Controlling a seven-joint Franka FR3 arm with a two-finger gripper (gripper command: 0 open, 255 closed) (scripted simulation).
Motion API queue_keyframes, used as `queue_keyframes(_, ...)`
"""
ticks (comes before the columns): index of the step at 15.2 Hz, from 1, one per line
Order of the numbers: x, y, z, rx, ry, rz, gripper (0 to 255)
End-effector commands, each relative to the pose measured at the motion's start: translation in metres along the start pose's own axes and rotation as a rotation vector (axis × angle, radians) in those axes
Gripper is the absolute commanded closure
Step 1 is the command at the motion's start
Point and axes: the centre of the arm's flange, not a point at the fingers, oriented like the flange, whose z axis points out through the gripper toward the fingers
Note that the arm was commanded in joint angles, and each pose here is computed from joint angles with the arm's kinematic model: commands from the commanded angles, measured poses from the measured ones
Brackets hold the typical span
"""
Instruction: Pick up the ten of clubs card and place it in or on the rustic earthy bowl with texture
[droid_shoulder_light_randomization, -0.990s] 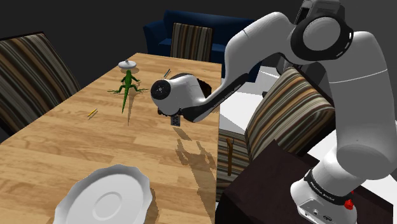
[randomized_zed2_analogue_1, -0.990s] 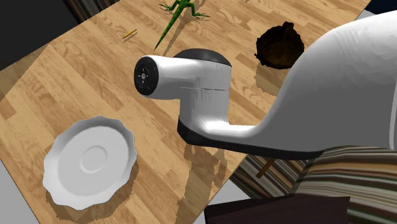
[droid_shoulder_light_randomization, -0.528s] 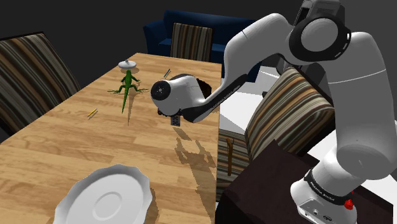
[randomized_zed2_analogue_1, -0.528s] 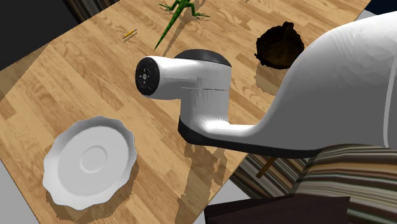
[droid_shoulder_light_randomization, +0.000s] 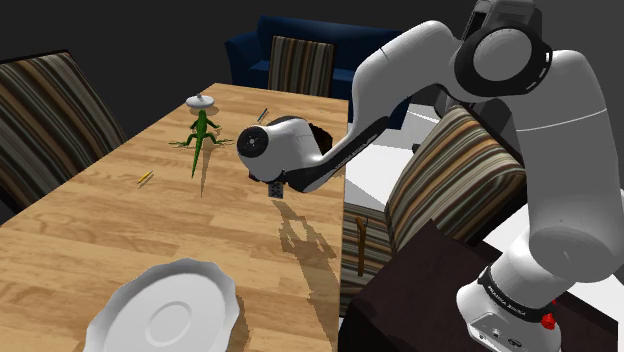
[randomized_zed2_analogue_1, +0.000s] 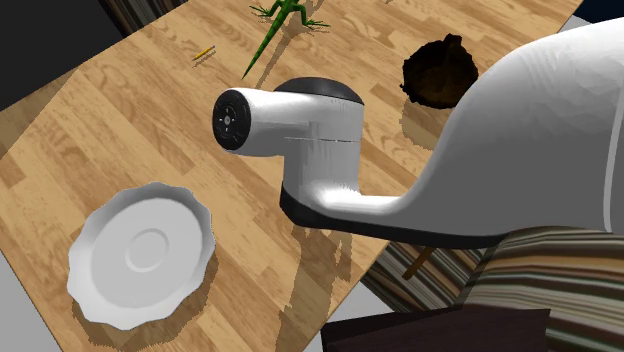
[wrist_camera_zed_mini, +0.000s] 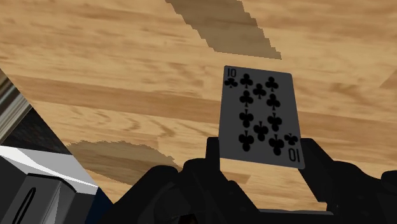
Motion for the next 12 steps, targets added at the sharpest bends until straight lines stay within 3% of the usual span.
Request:
queue_keyframes(1, 0.0, 0.0, 0.001, -0.001, -0.001, 0.0, 255)
queue_keyframes(12, 0.029, 0.003, -0.037, -0.001, -0.001, 0.0, 255)
